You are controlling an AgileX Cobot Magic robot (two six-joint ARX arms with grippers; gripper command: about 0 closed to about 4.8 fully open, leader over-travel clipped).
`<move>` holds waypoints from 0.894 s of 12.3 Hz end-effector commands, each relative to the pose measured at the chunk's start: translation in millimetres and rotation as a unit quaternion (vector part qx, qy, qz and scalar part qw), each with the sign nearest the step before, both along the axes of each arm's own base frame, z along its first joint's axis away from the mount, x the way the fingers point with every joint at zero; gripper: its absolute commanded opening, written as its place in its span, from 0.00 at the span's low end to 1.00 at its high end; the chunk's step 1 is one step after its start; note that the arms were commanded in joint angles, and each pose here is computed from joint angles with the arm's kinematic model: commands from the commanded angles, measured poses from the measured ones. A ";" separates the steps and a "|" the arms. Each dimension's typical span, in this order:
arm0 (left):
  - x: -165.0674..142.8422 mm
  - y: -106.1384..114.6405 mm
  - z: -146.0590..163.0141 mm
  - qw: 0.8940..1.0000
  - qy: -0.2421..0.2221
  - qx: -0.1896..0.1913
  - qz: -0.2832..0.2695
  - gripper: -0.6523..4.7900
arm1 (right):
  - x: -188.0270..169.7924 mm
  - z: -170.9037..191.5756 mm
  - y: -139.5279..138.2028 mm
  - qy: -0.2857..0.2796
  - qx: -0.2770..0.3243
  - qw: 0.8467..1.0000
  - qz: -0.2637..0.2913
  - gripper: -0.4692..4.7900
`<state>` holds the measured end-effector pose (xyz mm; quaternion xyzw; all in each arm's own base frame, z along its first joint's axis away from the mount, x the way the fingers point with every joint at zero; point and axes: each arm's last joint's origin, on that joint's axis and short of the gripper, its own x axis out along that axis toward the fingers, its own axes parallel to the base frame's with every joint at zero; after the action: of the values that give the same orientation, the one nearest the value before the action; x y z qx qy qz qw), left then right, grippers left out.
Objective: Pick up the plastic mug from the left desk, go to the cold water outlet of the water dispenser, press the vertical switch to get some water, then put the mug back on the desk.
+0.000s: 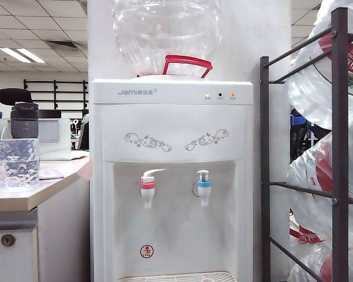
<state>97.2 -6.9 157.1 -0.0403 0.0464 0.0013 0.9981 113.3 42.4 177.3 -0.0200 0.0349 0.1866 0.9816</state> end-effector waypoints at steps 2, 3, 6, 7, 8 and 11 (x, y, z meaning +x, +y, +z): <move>0.0 0.1 1.1 1.000 -0.005 0.002 0.002 0.11 | -0.2 -0.3 0.4 -0.005 0.003 1.000 0.005 0.08; 0.0 0.1 1.1 1.000 -0.005 0.002 0.002 0.11 | -0.6 1.0 0.3 -0.010 0.005 1.000 0.004 0.08; 0.0 0.1 1.1 1.000 -0.005 0.002 0.001 0.11 | -14.2 3.7 -14.3 -0.030 0.012 0.999 -0.017 0.08; 0.0 0.1 1.1 1.000 -0.005 0.002 0.001 0.11 | -20.1 1.1 -32.4 -0.038 0.012 0.995 -0.094 0.08; 0.0 0.1 1.0 1.000 -0.005 0.002 0.001 0.11 | -20.0 -0.1 -33.3 -0.033 0.008 0.995 -0.099 0.08; 0.0 0.1 1.1 1.000 -0.005 0.002 0.001 0.11 | -17.6 -12.3 -32.9 -0.010 0.021 0.995 -0.102 0.08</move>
<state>97.2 -6.9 157.0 -0.0400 0.0468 0.0013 0.9981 95.3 9.5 165.3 -0.0155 0.0265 0.0880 0.9956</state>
